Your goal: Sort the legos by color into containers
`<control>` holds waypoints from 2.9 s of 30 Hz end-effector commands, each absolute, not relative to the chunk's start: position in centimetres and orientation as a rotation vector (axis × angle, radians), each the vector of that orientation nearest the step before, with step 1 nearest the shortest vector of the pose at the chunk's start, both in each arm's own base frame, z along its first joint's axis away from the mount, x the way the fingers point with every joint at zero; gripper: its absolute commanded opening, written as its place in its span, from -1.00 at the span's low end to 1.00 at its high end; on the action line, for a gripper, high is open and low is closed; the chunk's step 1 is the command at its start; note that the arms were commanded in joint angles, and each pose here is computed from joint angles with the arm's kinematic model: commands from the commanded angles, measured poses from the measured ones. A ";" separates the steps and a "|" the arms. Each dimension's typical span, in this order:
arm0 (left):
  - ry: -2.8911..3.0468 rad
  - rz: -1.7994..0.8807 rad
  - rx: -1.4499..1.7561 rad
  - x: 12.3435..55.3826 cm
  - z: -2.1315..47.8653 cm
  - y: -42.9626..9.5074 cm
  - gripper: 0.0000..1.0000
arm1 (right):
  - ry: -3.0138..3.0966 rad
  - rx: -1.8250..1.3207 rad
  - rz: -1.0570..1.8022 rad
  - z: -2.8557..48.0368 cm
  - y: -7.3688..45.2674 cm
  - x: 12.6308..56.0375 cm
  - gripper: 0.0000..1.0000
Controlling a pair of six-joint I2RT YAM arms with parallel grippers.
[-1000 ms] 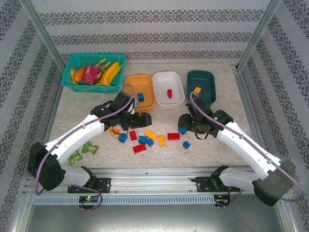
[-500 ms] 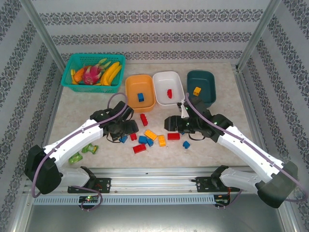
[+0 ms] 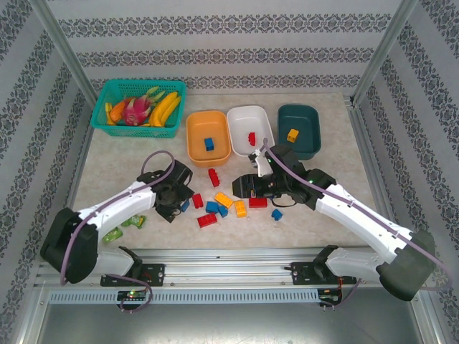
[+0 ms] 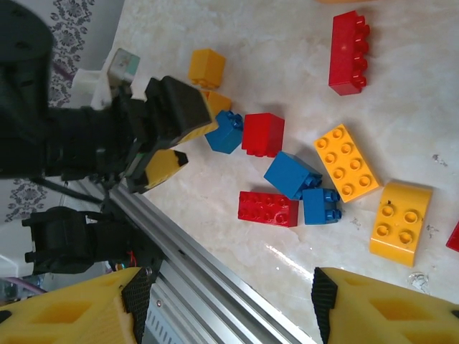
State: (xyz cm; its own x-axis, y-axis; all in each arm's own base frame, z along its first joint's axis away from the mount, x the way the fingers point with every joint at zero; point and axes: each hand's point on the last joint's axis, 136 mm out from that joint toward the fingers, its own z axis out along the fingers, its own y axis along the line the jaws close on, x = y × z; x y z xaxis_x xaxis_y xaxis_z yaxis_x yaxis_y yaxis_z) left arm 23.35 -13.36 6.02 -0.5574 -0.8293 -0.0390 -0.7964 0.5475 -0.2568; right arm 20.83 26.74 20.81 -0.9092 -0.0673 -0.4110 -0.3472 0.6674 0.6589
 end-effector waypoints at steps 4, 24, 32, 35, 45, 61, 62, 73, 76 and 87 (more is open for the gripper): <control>2.516 -0.295 -1.554 25.1 5.8 -13.2 0.62 | 2.502 -0.390 1.156 21.1 27.5 20.1 0.29; 2.543 -0.224 -1.605 26.5 2.4 -13.1 0.08 | 2.520 -0.362 1.134 20.4 27.3 20.4 0.29; 2.522 -0.269 -1.560 27.1 4.9 -13.1 -0.25 | 2.517 -0.366 1.127 20.6 27.8 21.1 0.29; 2.509 -0.325 -1.485 27.8 8.1 -13.7 -0.26 | 2.466 -0.360 1.102 22.1 27.7 21.9 0.28; 2.601 -0.373 -1.029 34.3 15.6 -16.6 -0.30 | 2.270 -0.103 1.106 26.8 25.6 28.3 0.28; 2.909 -0.069 -0.453 44.8 10.2 -17.6 -0.33 | 2.224 0.092 1.189 27.0 26.3 35.0 0.30; 2.921 -0.059 -0.437 45.0 9.6 -17.6 -0.32 | 2.229 0.093 1.190 26.9 26.3 34.9 0.30; 3.002 0.006 -0.384 44.7 5.5 -17.5 0.07 | 2.293 0.144 1.149 24.6 24.8 33.3 0.32; 2.993 -0.029 -0.384 45.0 6.1 -18.0 0.26 | 2.330 0.155 1.112 23.7 24.1 32.4 0.32; 2.761 -0.300 -0.362 42.9 17.6 -19.6 0.54 | 2.670 -0.033 0.686 17.0 21.4 23.3 0.29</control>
